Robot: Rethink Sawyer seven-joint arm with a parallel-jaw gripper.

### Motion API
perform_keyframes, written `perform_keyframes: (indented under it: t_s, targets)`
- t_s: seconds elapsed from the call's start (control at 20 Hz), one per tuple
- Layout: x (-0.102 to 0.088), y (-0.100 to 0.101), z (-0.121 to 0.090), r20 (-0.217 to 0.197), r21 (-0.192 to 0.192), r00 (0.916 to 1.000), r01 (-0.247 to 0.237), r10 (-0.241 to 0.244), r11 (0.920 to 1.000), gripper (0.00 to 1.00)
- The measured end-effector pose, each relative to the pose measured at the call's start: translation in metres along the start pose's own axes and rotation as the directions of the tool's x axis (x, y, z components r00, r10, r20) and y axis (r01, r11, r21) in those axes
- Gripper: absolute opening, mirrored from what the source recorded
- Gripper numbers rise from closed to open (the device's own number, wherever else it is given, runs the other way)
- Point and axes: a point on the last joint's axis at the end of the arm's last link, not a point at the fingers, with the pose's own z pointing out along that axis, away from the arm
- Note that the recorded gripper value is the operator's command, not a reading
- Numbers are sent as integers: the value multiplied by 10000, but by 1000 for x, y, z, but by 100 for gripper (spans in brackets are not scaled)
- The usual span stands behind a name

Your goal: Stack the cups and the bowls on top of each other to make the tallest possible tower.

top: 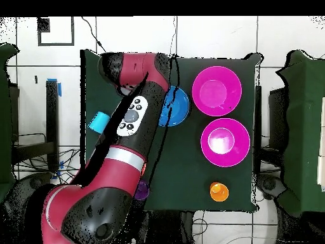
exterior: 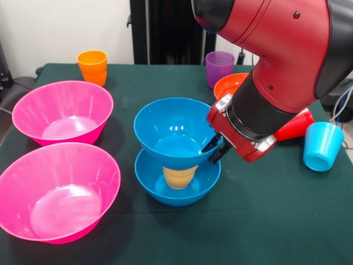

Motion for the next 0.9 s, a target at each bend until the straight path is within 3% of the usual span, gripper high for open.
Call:
perform_keyframes:
  t_s: [0.05, 0.9]
  targets:
    - [0, 1, 0, -13, -20, 10000, 4, -4, 10000, 100]
    - [2, 2, 1, -69, -69, 10000, 19, -20, 10000, 100]
